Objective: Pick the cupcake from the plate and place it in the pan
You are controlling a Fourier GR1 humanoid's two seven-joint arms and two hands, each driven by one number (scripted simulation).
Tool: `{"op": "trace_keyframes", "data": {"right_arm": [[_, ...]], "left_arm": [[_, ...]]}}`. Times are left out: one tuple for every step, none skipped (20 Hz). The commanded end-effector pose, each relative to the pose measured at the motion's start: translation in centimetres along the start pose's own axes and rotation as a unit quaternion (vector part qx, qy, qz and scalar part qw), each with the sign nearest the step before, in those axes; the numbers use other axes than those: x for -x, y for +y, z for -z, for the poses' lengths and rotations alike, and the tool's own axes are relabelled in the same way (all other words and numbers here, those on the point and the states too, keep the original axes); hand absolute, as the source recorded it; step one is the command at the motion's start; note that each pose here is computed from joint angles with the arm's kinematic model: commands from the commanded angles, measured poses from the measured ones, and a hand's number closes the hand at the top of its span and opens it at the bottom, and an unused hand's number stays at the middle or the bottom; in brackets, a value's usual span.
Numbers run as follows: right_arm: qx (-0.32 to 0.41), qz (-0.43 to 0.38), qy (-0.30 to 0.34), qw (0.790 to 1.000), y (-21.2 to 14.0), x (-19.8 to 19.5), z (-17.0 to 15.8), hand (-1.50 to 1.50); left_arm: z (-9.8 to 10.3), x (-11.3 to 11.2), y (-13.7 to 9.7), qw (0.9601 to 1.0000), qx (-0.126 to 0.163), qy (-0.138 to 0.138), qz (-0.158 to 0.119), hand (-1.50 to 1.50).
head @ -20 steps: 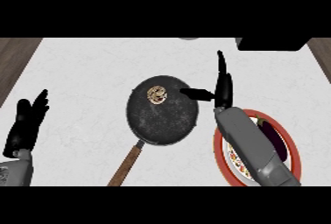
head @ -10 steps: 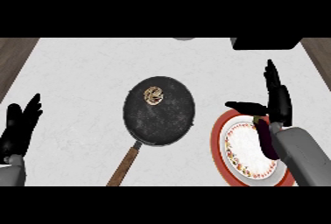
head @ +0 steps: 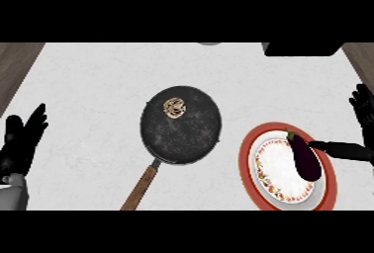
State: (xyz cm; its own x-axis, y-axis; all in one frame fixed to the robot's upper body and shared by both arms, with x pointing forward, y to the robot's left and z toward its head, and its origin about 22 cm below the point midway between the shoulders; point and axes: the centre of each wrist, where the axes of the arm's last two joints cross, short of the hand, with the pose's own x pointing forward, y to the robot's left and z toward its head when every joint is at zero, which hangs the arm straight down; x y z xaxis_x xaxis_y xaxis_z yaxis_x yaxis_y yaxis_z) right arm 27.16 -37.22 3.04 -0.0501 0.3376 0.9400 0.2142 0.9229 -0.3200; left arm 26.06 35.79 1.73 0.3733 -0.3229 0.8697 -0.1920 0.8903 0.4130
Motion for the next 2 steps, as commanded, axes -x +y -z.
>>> {"op": "trace_keyframes", "data": {"right_arm": [[0.003, -0.009, -0.003, 1.000, -3.4, -1.0, -1.7, -1.50], [-0.006, -0.013, -0.010, 1.000, -5.2, -1.0, -1.8, -1.50]], "left_arm": [[-0.2, -0.2, 0.4, 1.0000, 0.002, 0.009, -0.004, 0.00], [0.4, 1.7, -1.4, 1.0000, -0.002, 0.004, 0.005, 0.00]]}}
